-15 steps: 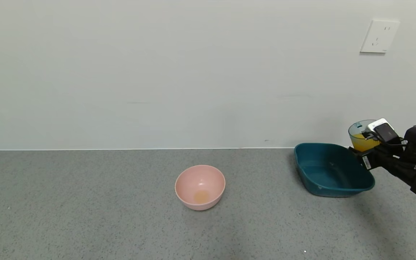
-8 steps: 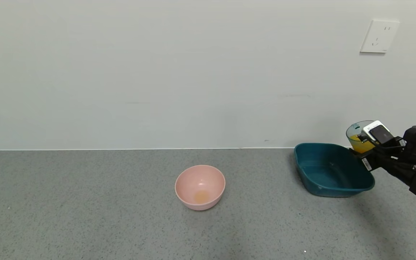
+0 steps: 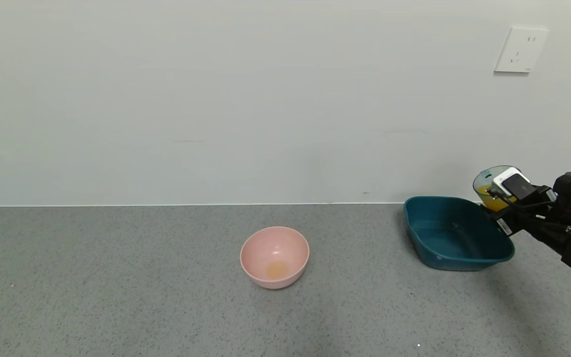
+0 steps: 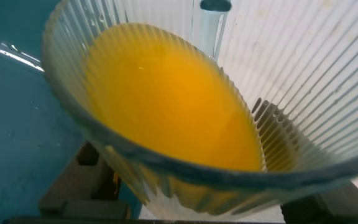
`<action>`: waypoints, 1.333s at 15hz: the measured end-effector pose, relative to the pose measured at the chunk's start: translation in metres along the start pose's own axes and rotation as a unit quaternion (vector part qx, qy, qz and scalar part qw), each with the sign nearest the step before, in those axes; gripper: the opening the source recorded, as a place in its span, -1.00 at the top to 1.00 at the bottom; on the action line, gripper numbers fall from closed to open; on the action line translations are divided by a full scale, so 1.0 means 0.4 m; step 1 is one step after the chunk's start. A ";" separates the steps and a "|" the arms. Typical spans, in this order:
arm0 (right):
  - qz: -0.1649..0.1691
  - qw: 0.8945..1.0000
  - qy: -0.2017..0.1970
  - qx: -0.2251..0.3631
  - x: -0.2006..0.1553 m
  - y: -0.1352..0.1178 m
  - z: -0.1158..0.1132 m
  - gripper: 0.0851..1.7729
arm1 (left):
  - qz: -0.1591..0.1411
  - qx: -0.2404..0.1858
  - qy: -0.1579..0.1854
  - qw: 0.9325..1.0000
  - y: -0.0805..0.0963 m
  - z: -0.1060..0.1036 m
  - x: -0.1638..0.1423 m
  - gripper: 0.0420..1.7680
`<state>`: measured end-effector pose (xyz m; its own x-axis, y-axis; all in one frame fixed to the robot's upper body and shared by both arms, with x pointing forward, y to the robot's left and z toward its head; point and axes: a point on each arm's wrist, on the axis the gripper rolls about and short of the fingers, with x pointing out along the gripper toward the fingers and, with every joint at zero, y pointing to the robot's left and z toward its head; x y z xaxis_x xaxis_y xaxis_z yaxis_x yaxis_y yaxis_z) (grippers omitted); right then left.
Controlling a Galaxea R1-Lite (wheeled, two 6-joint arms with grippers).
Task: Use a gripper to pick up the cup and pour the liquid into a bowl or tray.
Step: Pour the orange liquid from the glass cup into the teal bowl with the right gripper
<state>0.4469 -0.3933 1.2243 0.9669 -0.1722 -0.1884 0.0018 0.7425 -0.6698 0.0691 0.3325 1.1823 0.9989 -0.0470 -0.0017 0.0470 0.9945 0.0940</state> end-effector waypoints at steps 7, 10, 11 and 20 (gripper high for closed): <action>-0.007 0.999 0.005 -0.051 0.001 0.002 0.006 -0.52 | 0.000 0.000 0.000 1.000 0.000 0.000 0.000 -0.94; -0.009 0.997 0.008 -0.075 0.002 0.002 0.006 -0.52 | 0.000 0.000 0.000 1.000 0.000 0.000 0.000 -0.94; -0.013 0.996 0.013 -0.085 0.003 0.002 0.006 -0.52 | 0.000 0.000 0.000 1.000 0.000 0.000 0.000 -0.94; -0.022 0.985 0.019 -0.169 0.009 0.001 0.011 -0.52 | 0.000 0.000 0.000 1.000 0.000 0.000 0.000 -0.94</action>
<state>0.4516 -0.3907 1.2265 0.9573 -0.2284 -0.1775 -0.0491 0.4764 -0.8778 0.0691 0.3325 1.1823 0.9989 -0.0470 -0.0017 0.0470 0.9944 0.0945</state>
